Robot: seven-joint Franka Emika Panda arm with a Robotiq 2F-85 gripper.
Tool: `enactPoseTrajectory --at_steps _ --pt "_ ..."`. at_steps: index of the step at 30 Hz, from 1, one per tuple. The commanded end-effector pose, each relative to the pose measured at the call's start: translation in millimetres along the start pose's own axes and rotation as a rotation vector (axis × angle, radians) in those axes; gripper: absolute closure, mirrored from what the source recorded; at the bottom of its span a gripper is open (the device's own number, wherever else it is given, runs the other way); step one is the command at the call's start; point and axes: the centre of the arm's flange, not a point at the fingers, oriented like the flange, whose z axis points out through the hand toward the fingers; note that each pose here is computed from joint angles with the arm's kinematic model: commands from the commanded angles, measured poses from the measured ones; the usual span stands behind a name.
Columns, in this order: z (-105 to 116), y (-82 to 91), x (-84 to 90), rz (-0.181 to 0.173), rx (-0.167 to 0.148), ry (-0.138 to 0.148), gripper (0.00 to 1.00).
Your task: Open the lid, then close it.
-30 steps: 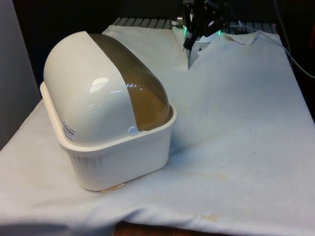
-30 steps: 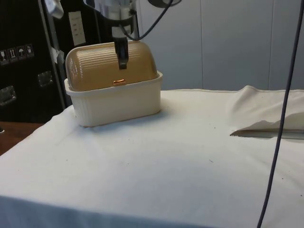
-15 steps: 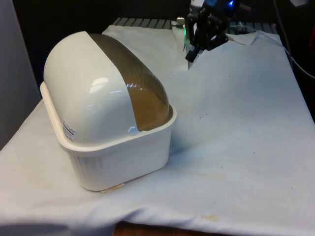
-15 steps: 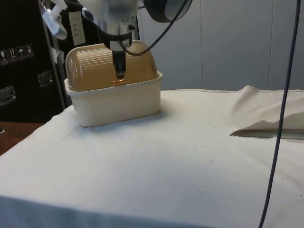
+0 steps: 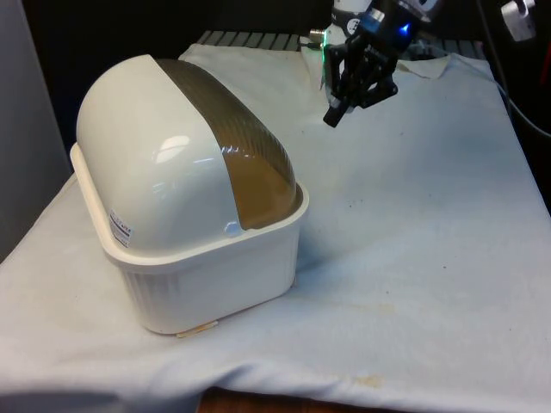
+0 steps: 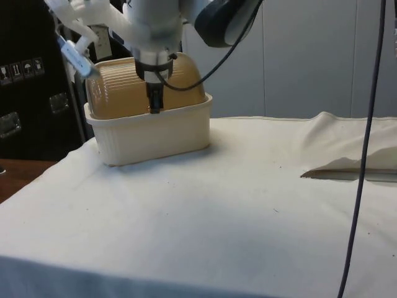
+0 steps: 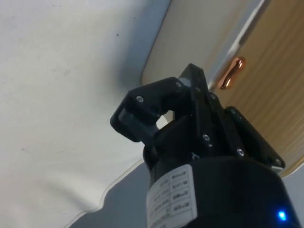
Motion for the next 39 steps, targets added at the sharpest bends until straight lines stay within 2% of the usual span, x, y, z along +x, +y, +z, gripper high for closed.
enactPoseTrajectory --at_steps 1,3,4,5,12,13,14,22,23,24,29,32,33,34,39 --pt "1 0.8 0.7 0.002 -0.009 0.019 1.00" --pt "3 -2.6 -0.6 0.003 -0.015 0.023 1.00" --pt "4 -3.4 -1.1 0.002 -0.010 0.007 1.00" --pt "3 -3.8 -1.2 0.004 -0.018 0.026 1.00" --pt "5 -6.6 -5.5 0.008 -0.020 0.019 1.00" --pt "6 -6.4 -3.2 0.007 -0.020 0.012 1.00" --pt "6 -7.3 -6.7 0.007 -0.020 0.020 1.00" --pt "22 -14.4 -13.9 -0.010 -0.030 0.032 1.00" --pt "22 -16.2 -15.9 -0.009 -0.025 0.012 1.00" --pt "24 -15.0 -14.1 -0.011 -0.032 0.035 1.00" --pt "34 -15.8 -17.2 -0.016 -0.050 0.054 1.00" --pt "37 -17.2 -19.5 -0.016 -0.061 0.057 1.00" --pt "39 -18.8 -20.9 -0.017 -0.057 0.040 1.00" --pt "37 -18.0 -20.4 -0.017 -0.066 0.055 1.00" --pt "40 -16.6 -21.8 -0.017 -0.095 0.049 1.00"
